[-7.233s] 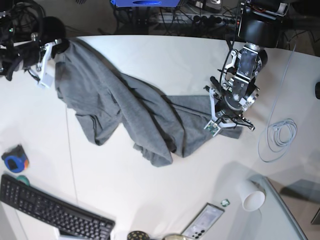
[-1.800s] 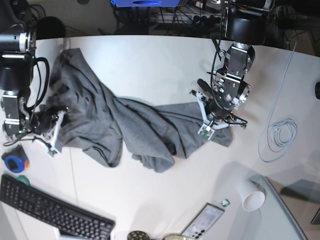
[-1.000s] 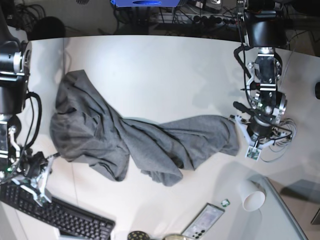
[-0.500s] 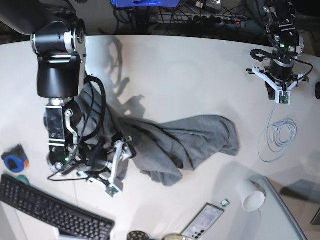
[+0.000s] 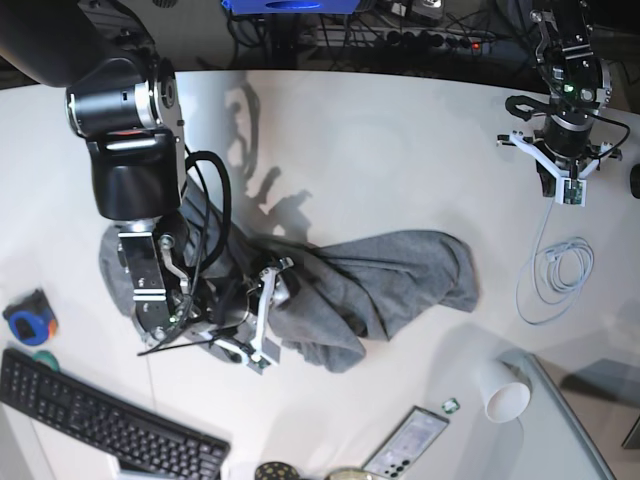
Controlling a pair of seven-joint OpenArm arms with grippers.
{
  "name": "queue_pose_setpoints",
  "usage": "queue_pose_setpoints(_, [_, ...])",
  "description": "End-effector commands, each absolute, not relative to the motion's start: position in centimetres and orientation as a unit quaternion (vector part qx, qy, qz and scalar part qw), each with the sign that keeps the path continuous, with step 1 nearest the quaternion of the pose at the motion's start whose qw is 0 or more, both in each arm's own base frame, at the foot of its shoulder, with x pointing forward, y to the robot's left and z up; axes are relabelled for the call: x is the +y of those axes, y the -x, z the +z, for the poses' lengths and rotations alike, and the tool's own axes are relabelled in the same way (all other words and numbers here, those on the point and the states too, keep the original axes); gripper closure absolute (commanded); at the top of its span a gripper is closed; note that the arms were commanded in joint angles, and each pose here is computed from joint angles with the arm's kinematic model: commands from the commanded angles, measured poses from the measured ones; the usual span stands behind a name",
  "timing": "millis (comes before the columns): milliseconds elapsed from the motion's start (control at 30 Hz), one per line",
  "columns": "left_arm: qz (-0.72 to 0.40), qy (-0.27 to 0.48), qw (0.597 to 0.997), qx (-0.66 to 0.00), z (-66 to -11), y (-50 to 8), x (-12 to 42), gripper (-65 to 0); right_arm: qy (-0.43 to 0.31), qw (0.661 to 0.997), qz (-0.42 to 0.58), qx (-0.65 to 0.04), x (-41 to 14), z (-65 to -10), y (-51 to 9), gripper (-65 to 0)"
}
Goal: Layout the t-shirt on the table in an organized manner, then fold the t-shirt properly
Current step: 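Release with the left gripper and move the right gripper across the shirt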
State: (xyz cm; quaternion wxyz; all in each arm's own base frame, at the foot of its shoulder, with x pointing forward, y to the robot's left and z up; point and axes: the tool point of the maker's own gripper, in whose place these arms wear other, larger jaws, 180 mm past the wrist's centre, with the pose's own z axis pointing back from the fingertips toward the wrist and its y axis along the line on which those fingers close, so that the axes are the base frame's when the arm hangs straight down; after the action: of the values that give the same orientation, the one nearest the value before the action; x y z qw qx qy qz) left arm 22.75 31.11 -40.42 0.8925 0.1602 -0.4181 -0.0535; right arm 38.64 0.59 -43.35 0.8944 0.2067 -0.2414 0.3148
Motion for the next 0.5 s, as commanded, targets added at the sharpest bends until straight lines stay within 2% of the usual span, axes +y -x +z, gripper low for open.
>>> queue_pose_setpoints(0, [-0.056,-0.17,0.881,-0.438,-39.1,-23.5,31.6,0.0,-0.211,0.883,0.315,-0.278,1.2,-40.9,-40.8,-27.0])
queue_pose_setpoints(67, [-0.058,-0.171,0.88,-0.439,-39.0,-23.6,31.7,0.0,-0.212,0.882,0.316,-0.279,1.4,-40.8,-40.8,-6.3])
queue_pose_setpoints(100, [-0.063,-0.172,0.88,-0.439,-38.9,-23.7,31.8,0.0,-0.21,0.883,0.317,-0.276,1.3,-40.9,-40.7,0.0])
queue_pose_setpoints(200, [-0.068,-0.175,0.879,-0.438,-38.8,-23.8,32.0,0.0,-0.191,0.886,0.327,-0.266,0.7,-40.5,-40.3,-2.6])
queue_pose_setpoints(267, [-0.066,-0.178,0.878,-0.438,-38.6,-23.8,32.4,0.0,-0.173,0.884,0.335,-0.275,0.2,-39.4,-40.0,0.0])
queue_pose_setpoints(467, [-0.067,-0.181,0.879,-0.436,-38.8,-24.4,33.1,0.0,-0.135,0.867,0.394,-0.273,1.5,-38.5,-35.7,0.0])
